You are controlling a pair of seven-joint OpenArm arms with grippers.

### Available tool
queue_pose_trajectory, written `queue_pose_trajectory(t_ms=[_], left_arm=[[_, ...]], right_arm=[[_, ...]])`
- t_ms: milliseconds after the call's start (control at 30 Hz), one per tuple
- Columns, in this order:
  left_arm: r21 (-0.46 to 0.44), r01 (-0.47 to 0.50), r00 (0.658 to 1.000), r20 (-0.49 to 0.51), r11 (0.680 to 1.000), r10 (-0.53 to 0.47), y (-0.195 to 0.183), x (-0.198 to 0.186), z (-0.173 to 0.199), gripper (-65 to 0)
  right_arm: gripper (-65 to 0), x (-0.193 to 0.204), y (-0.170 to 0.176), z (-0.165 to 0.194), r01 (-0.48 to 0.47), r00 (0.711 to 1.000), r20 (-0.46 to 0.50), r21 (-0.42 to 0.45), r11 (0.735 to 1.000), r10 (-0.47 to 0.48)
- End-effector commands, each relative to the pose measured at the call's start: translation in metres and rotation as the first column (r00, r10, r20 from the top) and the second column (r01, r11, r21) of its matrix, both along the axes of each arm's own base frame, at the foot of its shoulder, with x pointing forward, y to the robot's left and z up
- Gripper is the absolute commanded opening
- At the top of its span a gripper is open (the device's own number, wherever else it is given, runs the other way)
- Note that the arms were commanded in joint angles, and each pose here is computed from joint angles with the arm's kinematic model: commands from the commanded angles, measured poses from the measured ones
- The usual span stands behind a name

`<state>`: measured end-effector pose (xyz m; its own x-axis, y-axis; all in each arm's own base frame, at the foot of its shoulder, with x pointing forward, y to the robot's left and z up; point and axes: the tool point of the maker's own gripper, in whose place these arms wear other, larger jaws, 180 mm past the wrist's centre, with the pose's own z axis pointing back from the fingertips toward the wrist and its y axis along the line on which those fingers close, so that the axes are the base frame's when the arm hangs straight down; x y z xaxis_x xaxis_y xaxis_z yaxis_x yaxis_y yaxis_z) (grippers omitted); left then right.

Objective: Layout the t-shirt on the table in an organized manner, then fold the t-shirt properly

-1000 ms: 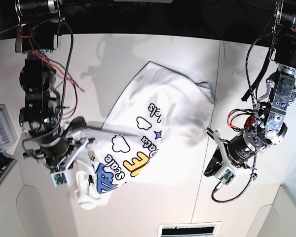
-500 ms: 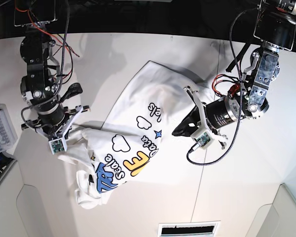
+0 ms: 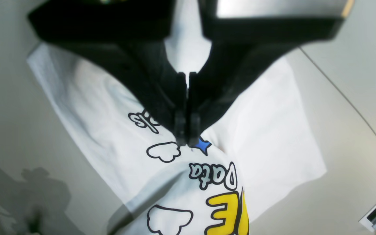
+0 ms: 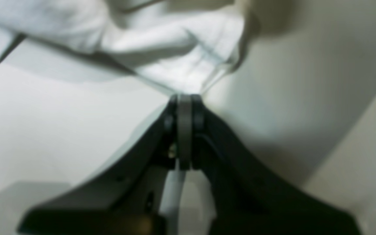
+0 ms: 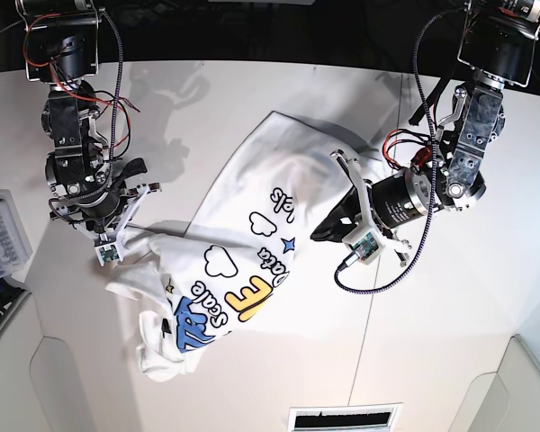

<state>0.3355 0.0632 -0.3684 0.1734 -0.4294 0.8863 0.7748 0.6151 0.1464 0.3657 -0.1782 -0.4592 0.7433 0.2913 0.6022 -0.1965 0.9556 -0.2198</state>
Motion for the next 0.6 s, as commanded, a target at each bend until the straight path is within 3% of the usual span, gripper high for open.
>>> queue_pose_trajectory(t_ms=[0,333,567], left_arm=[[-0.032,0.013,0.999,0.034,0.999,-0.012,-0.005,0.004,0.013,-65.0],[0.030,0.170,0.985,-0.042,0.985,-0.169,-0.049,-0.036,-0.018,-65.0],[0.056,0.188,0.982,-0.044,0.981,-0.186,-0.050,-0.039,-0.022,-65.0]], right_arm=[[-65.0,0.006,-0.004,0.006,0.004,1.000,0.013,-0.006,1.000,-0.004],[-65.0,-0.002,0.000,0.000,0.000,0.999,-0.034,0.016,1.000,0.000],[-65.0,-0.004,0.007,0.003,-0.037,0.998,-0.058,0.030,0.999,0.038]])
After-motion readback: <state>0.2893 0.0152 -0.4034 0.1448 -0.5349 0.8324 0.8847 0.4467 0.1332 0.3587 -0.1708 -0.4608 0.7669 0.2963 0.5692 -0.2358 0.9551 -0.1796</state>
